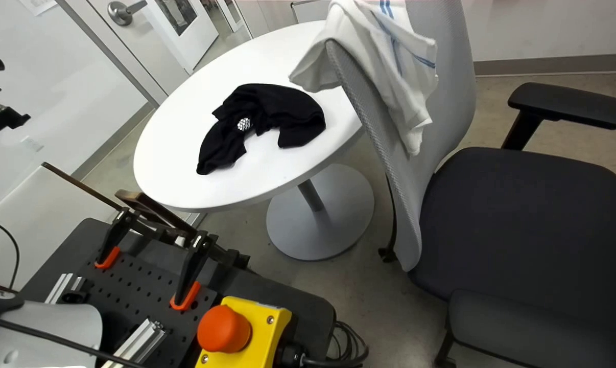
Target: Hang the white cloth on the back of the chair
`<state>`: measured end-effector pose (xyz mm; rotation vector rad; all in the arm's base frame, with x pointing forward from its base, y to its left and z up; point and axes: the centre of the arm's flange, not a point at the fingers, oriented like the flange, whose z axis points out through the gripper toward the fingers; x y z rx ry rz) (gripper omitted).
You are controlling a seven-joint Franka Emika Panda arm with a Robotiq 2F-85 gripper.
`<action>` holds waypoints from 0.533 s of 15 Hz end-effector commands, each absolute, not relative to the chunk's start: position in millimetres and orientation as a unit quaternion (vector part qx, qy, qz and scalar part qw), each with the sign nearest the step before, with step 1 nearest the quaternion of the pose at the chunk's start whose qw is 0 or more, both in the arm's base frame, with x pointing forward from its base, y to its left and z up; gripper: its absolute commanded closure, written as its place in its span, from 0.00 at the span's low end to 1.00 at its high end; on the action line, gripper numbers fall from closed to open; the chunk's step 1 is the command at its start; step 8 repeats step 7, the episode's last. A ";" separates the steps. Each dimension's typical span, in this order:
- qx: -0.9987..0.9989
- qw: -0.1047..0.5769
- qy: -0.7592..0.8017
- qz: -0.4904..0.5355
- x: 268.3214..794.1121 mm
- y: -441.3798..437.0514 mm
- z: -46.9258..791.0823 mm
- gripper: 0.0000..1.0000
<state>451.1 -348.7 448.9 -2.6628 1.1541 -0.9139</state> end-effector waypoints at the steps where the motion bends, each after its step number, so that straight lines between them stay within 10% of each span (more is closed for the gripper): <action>1: -0.909 0.081 0.331 -0.239 466.9 -328.5 429.9 0.06; 8: -0.923 0.091 0.313 -0.203 465.7 -297.4 414.7 0.00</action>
